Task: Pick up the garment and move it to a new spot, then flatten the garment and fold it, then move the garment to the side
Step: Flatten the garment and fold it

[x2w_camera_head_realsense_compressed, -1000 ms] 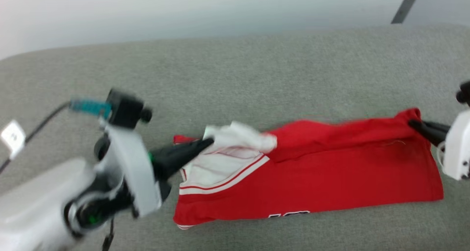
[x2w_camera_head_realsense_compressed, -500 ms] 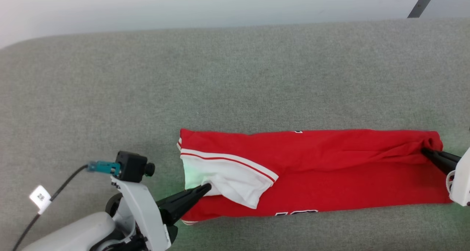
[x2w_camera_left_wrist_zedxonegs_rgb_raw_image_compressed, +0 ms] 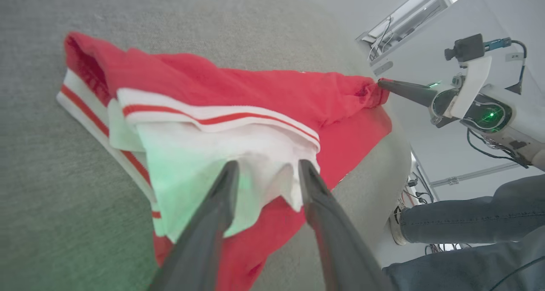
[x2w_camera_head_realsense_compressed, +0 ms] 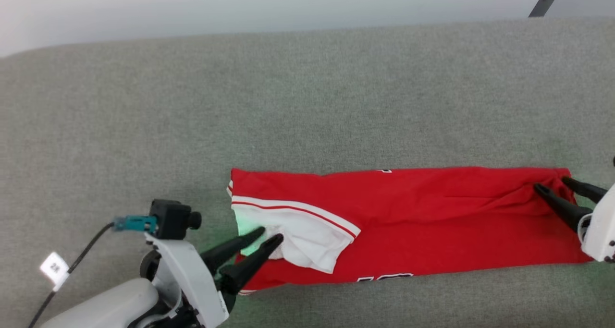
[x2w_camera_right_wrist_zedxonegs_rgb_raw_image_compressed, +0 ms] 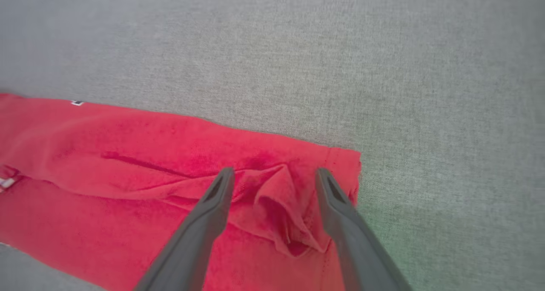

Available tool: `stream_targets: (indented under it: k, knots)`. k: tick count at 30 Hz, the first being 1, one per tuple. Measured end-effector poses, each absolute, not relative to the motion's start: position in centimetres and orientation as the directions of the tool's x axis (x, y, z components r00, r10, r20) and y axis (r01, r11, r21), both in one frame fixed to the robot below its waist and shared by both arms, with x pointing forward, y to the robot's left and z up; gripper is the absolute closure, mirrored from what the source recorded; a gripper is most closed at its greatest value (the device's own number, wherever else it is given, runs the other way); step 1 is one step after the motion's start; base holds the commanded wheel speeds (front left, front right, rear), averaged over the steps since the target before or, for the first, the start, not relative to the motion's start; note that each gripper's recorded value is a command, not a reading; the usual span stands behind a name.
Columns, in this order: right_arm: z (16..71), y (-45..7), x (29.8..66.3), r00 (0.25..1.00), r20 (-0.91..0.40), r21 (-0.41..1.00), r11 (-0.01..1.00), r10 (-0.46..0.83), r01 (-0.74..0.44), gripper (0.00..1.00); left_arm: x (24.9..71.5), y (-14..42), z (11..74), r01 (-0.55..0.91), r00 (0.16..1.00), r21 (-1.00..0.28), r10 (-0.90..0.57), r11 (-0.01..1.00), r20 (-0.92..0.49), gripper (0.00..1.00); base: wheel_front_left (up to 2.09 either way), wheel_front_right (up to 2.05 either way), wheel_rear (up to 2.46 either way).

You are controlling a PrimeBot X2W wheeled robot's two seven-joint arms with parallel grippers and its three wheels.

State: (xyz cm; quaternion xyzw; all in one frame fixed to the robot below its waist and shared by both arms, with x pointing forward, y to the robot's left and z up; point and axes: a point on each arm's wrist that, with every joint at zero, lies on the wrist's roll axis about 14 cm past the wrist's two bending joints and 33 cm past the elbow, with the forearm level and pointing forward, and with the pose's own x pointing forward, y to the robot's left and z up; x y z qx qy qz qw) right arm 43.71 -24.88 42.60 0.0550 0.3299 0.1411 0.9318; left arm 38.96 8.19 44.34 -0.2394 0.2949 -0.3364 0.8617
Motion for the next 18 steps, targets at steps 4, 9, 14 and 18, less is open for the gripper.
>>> stream_targets:
  k: [4, 9, 14, 18]
  knots:
    - [44.0, -25.9, 43.3, 0.771, -0.570, 0.212, 0.957, 0.286, -0.198, 0.00, 39.2, 9.2, 45.9, 0.436, 0.665, -0.601, -0.690, 0.670, -0.287, 0.00, 0.00, 0.00, 0.00]
    - [43.6, -27.3, 42.4, 0.781, -0.568, 0.240, 0.960, 0.260, -0.146, 0.00, 39.3, 11.6, 45.9, 0.359, 0.763, -0.585, -0.590, 0.727, -0.264, 0.00, 0.00, 0.00, 0.00]
    - [42.5, -28.3, 41.4, 0.773, -0.587, 0.258, 0.960, 0.242, -0.104, 0.00, 38.3, 13.9, 44.9, 0.260, 0.833, -0.580, -0.483, 0.772, -0.270, 0.00, 0.00, 0.00, 0.00]
    - [41.9, -28.3, 41.4, 0.758, -0.604, 0.263, 0.959, 0.246, -0.102, 0.00, 37.2, 15.2, 44.2, 0.203, 0.869, -0.571, -0.415, 0.795, -0.269, 0.00, 0.00, 0.00, 0.00]
